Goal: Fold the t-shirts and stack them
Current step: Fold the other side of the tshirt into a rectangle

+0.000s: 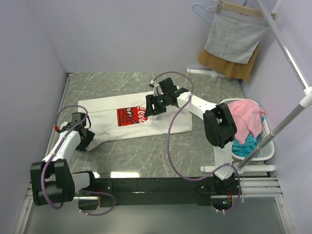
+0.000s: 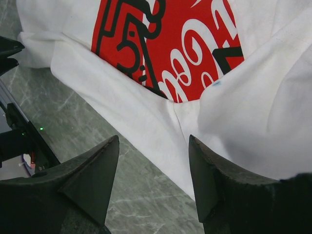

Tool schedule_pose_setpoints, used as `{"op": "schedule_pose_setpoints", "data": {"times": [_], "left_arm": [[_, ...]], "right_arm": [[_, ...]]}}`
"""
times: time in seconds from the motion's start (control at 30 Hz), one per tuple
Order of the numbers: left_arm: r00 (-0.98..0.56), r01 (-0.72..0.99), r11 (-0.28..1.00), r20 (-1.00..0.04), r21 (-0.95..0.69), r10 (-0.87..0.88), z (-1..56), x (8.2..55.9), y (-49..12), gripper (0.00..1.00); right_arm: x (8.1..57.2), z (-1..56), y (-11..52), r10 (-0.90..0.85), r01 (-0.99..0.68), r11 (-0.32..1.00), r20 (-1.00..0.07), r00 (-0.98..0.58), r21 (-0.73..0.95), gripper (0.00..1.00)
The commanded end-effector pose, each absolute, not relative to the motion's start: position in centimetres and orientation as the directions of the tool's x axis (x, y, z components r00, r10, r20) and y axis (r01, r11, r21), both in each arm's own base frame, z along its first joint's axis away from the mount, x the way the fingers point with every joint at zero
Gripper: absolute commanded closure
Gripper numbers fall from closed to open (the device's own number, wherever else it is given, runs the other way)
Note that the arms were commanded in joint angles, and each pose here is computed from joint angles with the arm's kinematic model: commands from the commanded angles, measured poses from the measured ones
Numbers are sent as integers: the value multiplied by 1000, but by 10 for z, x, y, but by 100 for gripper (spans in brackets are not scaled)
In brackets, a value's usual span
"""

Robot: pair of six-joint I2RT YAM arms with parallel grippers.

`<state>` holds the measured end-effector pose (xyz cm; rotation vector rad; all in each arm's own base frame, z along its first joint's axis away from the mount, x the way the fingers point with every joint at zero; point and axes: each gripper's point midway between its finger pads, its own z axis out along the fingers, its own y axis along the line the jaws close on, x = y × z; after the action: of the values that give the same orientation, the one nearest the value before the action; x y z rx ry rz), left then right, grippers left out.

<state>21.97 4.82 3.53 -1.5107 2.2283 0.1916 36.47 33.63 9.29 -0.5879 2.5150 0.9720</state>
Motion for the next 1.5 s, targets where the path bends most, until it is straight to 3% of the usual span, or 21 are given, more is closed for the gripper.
{"op": "schedule_pose_setpoints", "data": {"times": [0.0,0.1,0.13,0.27,0.47,0.6,0.83,1.1,1.13,1.17,1.2,1.23,1.3,1.37,1.47], "left_arm": [[-287,-913,385,-455,-137,-843,41,222,53,37],[-296,-915,385,-444,-123,-846,33,219,52,48],[-300,-916,385,-442,-115,-846,29,217,52,59],[-297,-913,390,-459,-121,-837,31,220,54,81],[-307,-908,401,-461,-118,-833,30,223,55,99],[-331,-894,433,-475,-120,-815,43,226,56,99],[-342,-844,516,-593,-148,-729,126,250,71,99],[-530,-800,592,-574,95,-624,131,249,90,99],[-559,-790,599,-551,127,-620,121,251,91,98],[-572,-789,595,-537,152,-620,116,250,92,86],[-580,-788,592,-526,170,-622,110,250,93,64],[-599,-781,592,-503,197,-623,100,251,93,28],[-591,-795,563,-497,226,-635,93,251,97,6],[-590,-799,546,-502,251,-633,89,252,101,0],[-569,-809,538,-542,236,-618,101,262,106,1]], "right_arm": [[373,110,335,-236,-529,668,-525,-818,523,34],[374,109,334,-236,-529,673,-527,-816,518,34],[374,109,334,-237,-529,674,-527,-816,516,34],[374,108,334,-238,-527,675,-525,-817,516,34],[373,106,333,-239,-526,678,-522,-819,514,34],[373,106,333,-240,-525,680,-522,-819,511,34],[375,101,331,-239,-516,688,-512,-825,510,34],[374,100,331,-242,-515,687,-508,-827,512,34],[373,99,332,-245,-517,687,-507,-826,511,34],[374,100,331,-242,-517,688,-510,-825,510,34],[374,99,331,-244,-517,689,-509,-826,508,34],[374,99,330,-245,-515,692,-507,-826,505,34],[375,99,329,-246,-517,696,-510,-824,499,34],[376,99,328,-247,-516,700,-511,-824,494,34],[378,100,323,-246,-514,717,-519,-818,470,34]]}}
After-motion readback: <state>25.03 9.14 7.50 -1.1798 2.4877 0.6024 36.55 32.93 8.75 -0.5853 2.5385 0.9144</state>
